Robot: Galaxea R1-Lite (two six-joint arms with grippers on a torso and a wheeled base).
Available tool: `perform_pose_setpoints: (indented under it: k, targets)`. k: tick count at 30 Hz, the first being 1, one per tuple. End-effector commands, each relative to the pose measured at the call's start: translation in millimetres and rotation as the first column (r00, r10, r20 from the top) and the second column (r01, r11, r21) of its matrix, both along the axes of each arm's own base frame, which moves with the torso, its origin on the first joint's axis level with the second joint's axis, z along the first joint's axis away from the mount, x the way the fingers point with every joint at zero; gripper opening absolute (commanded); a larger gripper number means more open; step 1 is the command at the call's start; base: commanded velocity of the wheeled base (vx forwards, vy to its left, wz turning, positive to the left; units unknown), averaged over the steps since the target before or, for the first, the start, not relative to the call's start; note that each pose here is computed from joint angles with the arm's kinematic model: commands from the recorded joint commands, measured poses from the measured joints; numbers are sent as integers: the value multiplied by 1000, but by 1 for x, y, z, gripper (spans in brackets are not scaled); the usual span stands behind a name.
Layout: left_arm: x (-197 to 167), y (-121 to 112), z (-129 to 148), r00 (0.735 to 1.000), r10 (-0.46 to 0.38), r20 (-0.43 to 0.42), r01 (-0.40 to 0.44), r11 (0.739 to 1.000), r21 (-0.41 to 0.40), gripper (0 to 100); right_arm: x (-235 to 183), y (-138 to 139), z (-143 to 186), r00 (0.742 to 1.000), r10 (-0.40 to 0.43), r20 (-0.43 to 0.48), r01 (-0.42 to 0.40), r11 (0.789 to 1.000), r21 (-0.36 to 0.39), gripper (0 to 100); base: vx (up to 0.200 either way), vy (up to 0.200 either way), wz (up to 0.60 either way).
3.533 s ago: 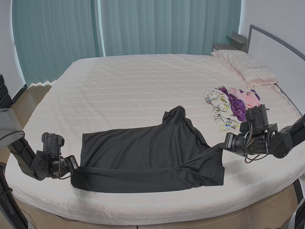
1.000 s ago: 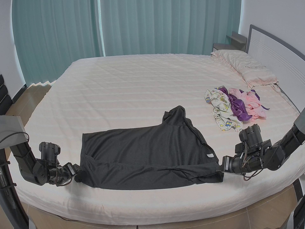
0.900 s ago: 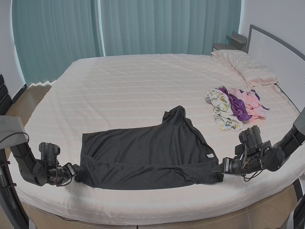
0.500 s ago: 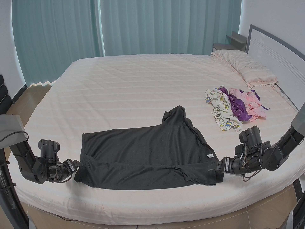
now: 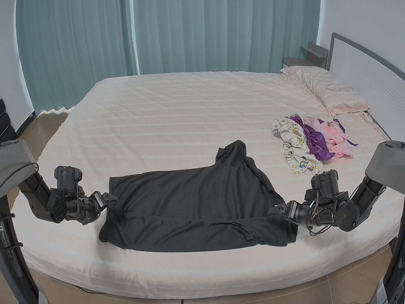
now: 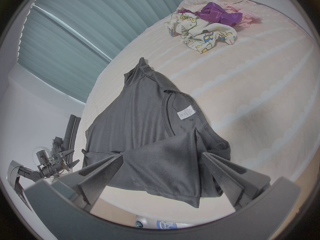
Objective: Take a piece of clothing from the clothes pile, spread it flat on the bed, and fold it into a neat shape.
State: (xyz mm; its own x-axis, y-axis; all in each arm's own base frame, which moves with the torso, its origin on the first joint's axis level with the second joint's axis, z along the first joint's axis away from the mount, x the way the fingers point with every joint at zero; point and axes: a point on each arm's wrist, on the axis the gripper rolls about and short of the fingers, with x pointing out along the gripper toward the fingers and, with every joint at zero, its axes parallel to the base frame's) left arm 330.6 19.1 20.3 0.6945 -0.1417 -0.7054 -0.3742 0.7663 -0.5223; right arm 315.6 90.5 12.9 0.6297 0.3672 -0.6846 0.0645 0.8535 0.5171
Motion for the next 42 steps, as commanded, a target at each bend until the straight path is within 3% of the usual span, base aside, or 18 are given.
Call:
perform_pose_setpoints:
  k: [1, 8, 17, 24, 25, 36, 42]
  targets:
    - [16, 2, -11, 1000, -26, 0, 26, 1000, -11, 100, 5, -4, -14, 1000, -8, -13, 8, 1000, 6, 100, 0, 0, 0]
    - [25, 1, -23, 993, -118, 5, 118, 993, 2, 100, 5, -4, -16, 1000, -7, 7, 7, 1000, 9, 100, 0, 0, 0]
    - [42, -1, -19, 991, -127, 47, 127, 992, 15, 100, 5, -1, -18, 1000, 3, 5, -3, 1000, 4, 100, 0, 0, 0]
    - [52, 1, -37, 989, -148, 26, 146, 987, 66, 100, 6, -1, -21, 1000, 0, 1, 0, 1000, 1, 100, 0, 0, 0]
    - [52, 1, -37, 988, -149, 26, 147, 987, 67, 0, 6, -1, -21, 1000, 0, 7, 0, 1000, 2, 100, 0, 0, 0]
    - [47, 4, -35, 993, -122, 11, 119, 984, 130, 0, 7, -1, -28, 999, -1, 41, 1, 1000, 6, 100, 0, 0, 0]
    - [38, 4, -20, 993, -115, 27, 110, 984, 142, 0, 11, -3, -30, 997, -10, 83, 9, 1000, 13, 100, 0, 0, 0]
